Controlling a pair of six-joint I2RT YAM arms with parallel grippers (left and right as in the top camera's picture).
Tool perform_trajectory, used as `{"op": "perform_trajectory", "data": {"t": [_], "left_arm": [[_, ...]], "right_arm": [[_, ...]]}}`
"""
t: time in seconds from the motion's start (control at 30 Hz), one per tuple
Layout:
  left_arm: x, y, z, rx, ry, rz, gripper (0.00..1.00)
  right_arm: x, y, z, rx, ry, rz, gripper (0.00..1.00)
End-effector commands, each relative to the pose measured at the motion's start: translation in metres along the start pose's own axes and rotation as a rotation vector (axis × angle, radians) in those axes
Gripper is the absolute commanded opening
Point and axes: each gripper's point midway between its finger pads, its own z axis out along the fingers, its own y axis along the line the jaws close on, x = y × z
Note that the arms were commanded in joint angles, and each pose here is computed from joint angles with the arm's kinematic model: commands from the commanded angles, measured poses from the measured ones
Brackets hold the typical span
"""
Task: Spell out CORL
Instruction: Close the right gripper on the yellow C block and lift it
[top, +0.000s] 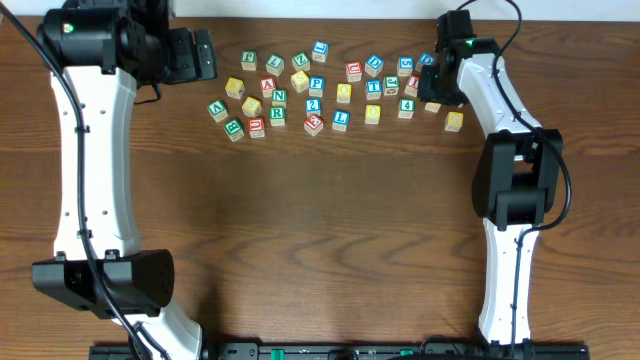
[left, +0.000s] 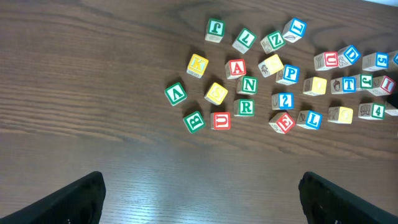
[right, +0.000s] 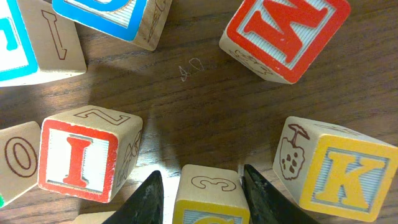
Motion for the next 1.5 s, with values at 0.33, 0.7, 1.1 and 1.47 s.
{"op": "perform_trajectory", "data": {"t": [0.33, 0.7, 1.1, 1.47], "left_arm": [[0.003, 0.004, 0.008, -0.016, 0.023, -0.009, 0.98], [0.003, 0.004, 0.008, -0.016, 0.023, -0.009, 0.98], [0.003, 0.004, 0.008, -0.016, 0.023, -0.009, 0.98], [0.003, 0.004, 0.008, -0.016, 0.023, -0.009, 0.98]], "right_arm": [[0.013, -0.022, 0.023, 0.075, 0.029, -0.058, 0.22], [0.008, -0.008, -0.019, 0.019, 0.013, -0.078, 0.09], [0.039, 0.085, -0.151, -0.277, 0.001, -0.202, 0.07], [0.177, 0.195, -0.112, -0.267, 0.259, -0.402, 0.01]]}}
